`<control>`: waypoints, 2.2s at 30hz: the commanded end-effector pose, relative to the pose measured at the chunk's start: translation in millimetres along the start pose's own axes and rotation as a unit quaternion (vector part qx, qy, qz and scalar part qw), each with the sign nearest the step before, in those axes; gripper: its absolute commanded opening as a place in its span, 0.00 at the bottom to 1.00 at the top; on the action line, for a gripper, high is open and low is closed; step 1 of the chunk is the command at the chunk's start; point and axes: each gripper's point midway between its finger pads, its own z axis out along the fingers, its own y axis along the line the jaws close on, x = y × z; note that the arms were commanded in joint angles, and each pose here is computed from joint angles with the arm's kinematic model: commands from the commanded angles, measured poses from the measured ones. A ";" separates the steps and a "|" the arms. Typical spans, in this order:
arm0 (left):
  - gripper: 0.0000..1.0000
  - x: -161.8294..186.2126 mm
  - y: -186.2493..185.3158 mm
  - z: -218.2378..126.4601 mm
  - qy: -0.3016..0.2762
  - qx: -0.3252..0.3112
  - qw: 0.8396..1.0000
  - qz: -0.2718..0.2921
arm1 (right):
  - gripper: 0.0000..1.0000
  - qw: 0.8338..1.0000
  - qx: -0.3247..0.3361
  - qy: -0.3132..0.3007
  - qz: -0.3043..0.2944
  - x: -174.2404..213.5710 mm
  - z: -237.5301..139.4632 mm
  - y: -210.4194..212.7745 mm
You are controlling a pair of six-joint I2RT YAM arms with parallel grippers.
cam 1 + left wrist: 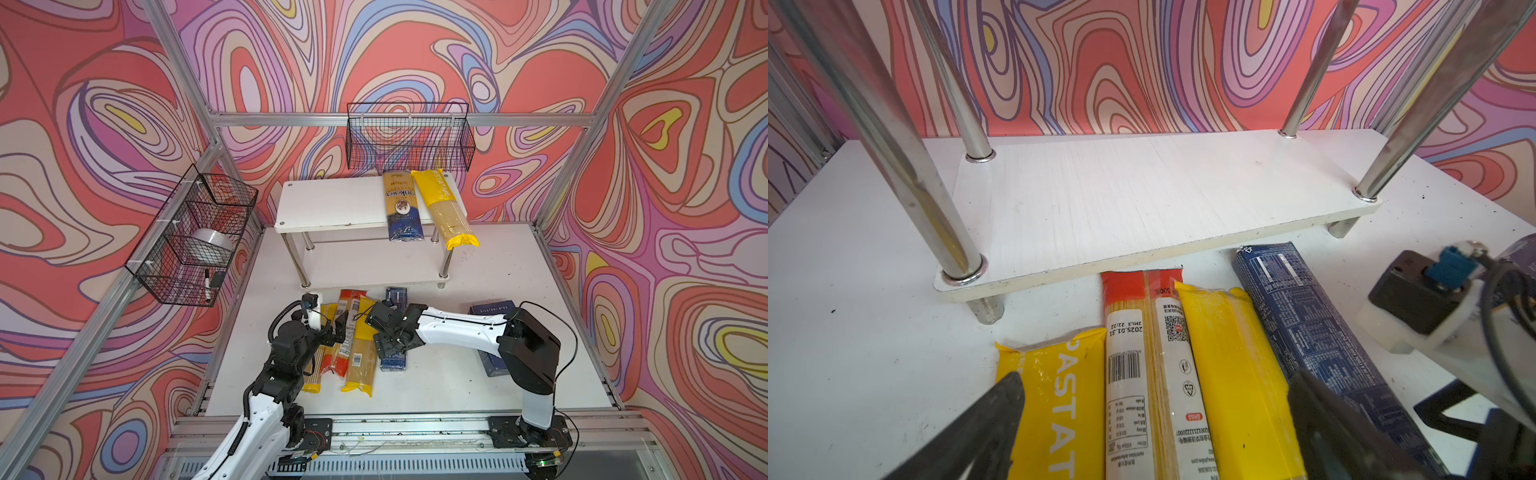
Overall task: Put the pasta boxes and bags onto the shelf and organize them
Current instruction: 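Lower the right gripper over the dark blue pasta box, then descend the right gripper around the middle of the dark blue box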
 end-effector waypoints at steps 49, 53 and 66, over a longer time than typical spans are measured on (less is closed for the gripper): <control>1.00 -4.5 -3.3 9.5 0.011 0.007 1.000 0.004 | 0.98 0.995 -0.041 -0.093 0.017 27.2 -28.4 -35.3; 1.00 -4.5 -6.9 8.6 0.009 0.017 1.000 0.007 | 0.99 0.996 -0.039 -0.075 0.002 29.6 -12.3 -28.2; 1.00 -5.9 -3.1 6.0 0.001 0.007 1.000 0.004 | 0.61 0.999 0.001 -0.027 -0.026 35.0 21.9 -24.1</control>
